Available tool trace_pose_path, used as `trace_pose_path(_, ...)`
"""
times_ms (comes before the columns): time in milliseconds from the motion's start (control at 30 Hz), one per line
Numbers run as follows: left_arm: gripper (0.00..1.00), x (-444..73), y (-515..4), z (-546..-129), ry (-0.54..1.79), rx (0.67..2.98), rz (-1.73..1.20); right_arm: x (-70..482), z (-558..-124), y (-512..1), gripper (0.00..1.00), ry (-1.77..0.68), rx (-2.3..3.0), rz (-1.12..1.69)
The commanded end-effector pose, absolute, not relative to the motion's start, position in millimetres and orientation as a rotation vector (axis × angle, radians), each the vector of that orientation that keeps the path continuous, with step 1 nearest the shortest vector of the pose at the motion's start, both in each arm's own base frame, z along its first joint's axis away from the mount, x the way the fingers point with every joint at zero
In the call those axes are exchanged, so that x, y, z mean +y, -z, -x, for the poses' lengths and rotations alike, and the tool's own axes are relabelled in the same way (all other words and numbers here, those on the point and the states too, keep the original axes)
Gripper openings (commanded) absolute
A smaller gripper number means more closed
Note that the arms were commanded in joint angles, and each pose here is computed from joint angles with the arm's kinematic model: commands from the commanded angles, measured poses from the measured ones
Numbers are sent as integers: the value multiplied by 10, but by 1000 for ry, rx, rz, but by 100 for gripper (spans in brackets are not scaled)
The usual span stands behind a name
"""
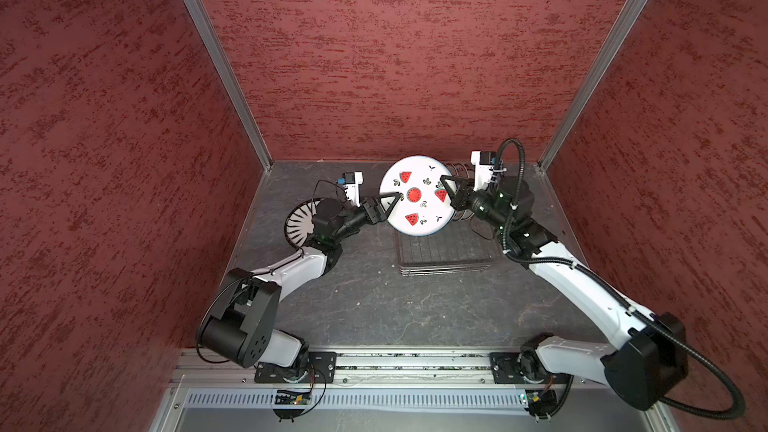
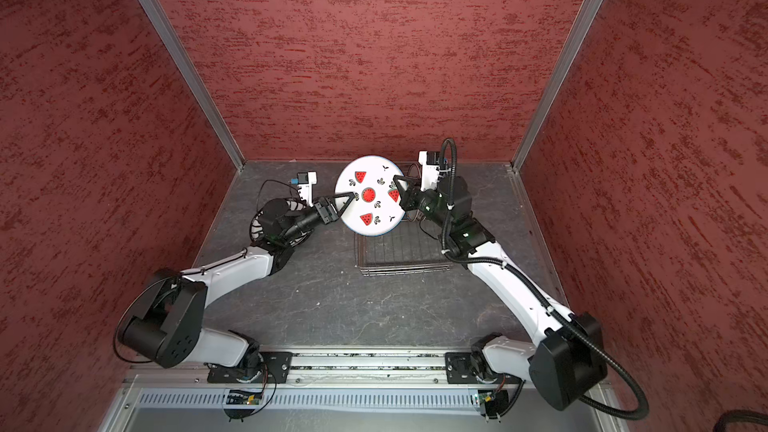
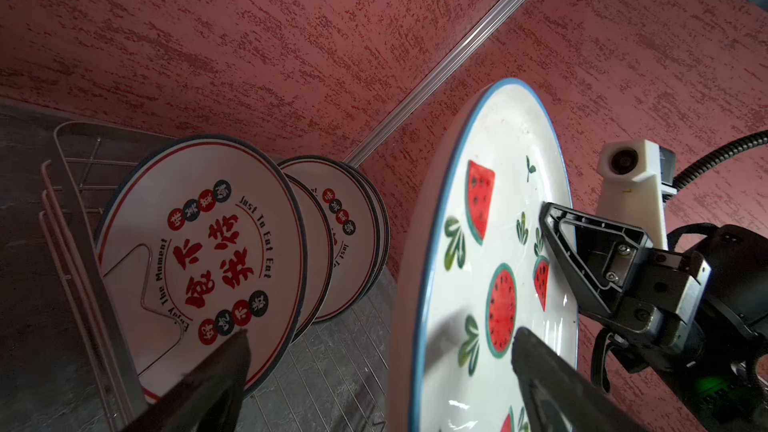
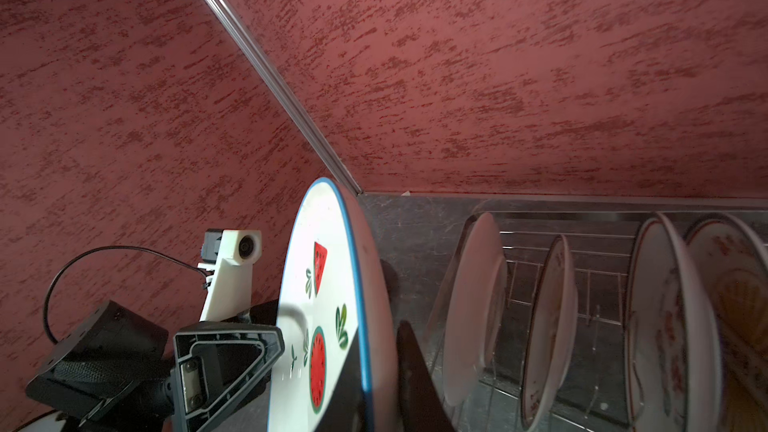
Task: Unload the plates from the dish rack
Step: 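Carry the watermelon plate toward the left gripper and grasp its rim with the left gripper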
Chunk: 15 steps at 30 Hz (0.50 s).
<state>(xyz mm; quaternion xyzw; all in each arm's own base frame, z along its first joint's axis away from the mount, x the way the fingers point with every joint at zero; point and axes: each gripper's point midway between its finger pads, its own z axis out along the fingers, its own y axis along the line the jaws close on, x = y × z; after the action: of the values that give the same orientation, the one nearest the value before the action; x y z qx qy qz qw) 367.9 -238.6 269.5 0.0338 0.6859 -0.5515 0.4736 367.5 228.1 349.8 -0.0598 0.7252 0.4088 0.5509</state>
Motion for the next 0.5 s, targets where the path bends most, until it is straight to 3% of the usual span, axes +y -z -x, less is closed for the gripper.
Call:
trace_pose_path(0,91,-2342,-2732,-3631,1394,1672,-66,2320,-3557,-4172,0,-1099,1459,186)
trace_pose_path(200,59,-2313,-2715,-3645,1484,1689,-36,2305,-3725,-4057,0,-1157,1463,169)
trace_pose_path(467,34,-2329,-2713,-3664,1504,1712,-26,2294,-3853,-3910,0,-1156,1495,158)
